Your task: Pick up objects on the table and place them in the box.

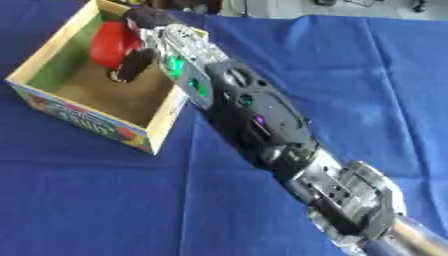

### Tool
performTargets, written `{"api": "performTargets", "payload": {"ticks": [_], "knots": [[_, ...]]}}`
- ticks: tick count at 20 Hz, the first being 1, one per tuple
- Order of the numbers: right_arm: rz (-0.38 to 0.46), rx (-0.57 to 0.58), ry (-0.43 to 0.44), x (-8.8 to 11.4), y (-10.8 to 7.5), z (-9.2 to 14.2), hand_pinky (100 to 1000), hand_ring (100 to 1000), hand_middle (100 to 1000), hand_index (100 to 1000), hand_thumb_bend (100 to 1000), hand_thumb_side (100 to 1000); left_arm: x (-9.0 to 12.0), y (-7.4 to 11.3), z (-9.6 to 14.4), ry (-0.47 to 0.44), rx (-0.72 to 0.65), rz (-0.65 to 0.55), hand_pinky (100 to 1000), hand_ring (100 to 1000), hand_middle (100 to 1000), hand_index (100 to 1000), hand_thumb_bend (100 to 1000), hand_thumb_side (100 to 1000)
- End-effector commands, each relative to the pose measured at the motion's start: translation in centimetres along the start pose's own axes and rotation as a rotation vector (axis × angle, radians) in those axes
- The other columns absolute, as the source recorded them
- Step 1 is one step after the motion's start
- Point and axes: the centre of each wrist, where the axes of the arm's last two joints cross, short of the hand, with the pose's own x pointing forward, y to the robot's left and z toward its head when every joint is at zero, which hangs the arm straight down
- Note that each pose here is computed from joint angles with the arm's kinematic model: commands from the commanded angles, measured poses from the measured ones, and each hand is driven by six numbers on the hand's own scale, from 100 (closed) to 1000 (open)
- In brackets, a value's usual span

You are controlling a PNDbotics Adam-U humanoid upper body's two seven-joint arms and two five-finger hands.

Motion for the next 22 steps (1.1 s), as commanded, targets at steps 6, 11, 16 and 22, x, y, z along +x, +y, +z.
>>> {"api": "performTargets", "payload": {"ticks": [6,11,16,22], "knots": [[0.098,-0.008,0.008,0.19,0.02,-0.55,463,479,475,624,100,362,0.76,-0.29,-0.42,-0.033,0.002,0.016,571,922,831,625,100,902],[0.141,0.007,0.010,0.35,0.20,-0.77,559,583,602,755,100,441,0.82,-0.40,-0.47,-0.036,-0.002,0.019,571,922,831,624,100,902],[0.162,0.004,-0.002,0.55,-0.12,-0.70,726,755,795,902,143,692,0.81,-0.42,-0.45,-0.035,-0.002,0.020,571,922,830,623,100,901],[0.173,-0.016,0.002,0.59,-0.35,-0.58,836,873,892,962,383,815,0.79,-0.45,-0.39,-0.031,-0.003,0.021,571,922,830,622,100,900]]}}
